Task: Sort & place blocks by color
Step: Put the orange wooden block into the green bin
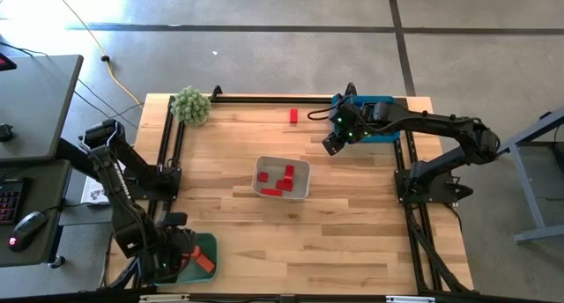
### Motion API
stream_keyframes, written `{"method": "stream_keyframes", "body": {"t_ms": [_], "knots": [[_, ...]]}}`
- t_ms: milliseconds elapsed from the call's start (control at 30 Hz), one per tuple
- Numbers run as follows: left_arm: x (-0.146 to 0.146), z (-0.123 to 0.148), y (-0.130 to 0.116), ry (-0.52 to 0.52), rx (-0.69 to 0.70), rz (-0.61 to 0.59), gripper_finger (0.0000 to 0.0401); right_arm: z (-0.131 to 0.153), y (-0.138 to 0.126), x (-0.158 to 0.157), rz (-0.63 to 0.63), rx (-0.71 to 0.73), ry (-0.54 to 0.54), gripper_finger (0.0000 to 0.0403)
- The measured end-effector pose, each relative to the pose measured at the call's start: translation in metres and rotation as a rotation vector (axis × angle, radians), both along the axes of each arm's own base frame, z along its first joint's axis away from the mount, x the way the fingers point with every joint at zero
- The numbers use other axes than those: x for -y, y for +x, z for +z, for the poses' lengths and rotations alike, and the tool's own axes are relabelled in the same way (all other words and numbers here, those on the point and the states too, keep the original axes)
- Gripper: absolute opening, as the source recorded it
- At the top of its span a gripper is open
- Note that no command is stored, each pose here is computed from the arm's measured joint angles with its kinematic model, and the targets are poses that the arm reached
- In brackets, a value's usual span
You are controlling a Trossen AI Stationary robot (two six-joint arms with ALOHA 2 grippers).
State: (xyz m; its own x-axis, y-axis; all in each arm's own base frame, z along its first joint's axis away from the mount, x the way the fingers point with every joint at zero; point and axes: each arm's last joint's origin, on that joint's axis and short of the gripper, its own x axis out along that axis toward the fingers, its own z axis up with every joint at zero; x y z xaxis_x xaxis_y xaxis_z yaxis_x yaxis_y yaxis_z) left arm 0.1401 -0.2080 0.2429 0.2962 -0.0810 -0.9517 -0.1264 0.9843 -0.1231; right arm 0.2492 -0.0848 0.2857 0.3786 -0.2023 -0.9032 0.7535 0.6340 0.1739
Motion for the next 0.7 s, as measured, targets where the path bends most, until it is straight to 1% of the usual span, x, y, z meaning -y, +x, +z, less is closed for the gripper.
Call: {"method": "stream_keyframes", "body": {"t_ms": [167,400,700], "knots": [[0.0011,-0.0002,-0.0012,-0.024,-0.037,-0.027,0.0141,0.0000,0.0000,0.0000,0.001,0.000,0.000,0.0220],[0.0018,-0.0002,-0.0014,-0.041,-0.056,-0.032,0.0142,0.0000,0.0000,0.0000,0.004,-0.001,-0.001,0.0220],[-0.0005,0.0000,0.0036,-0.074,-0.060,0.072,0.0147,0.0004,0.0008,0.0003,0.012,0.007,-0.008,0.0220]]}}
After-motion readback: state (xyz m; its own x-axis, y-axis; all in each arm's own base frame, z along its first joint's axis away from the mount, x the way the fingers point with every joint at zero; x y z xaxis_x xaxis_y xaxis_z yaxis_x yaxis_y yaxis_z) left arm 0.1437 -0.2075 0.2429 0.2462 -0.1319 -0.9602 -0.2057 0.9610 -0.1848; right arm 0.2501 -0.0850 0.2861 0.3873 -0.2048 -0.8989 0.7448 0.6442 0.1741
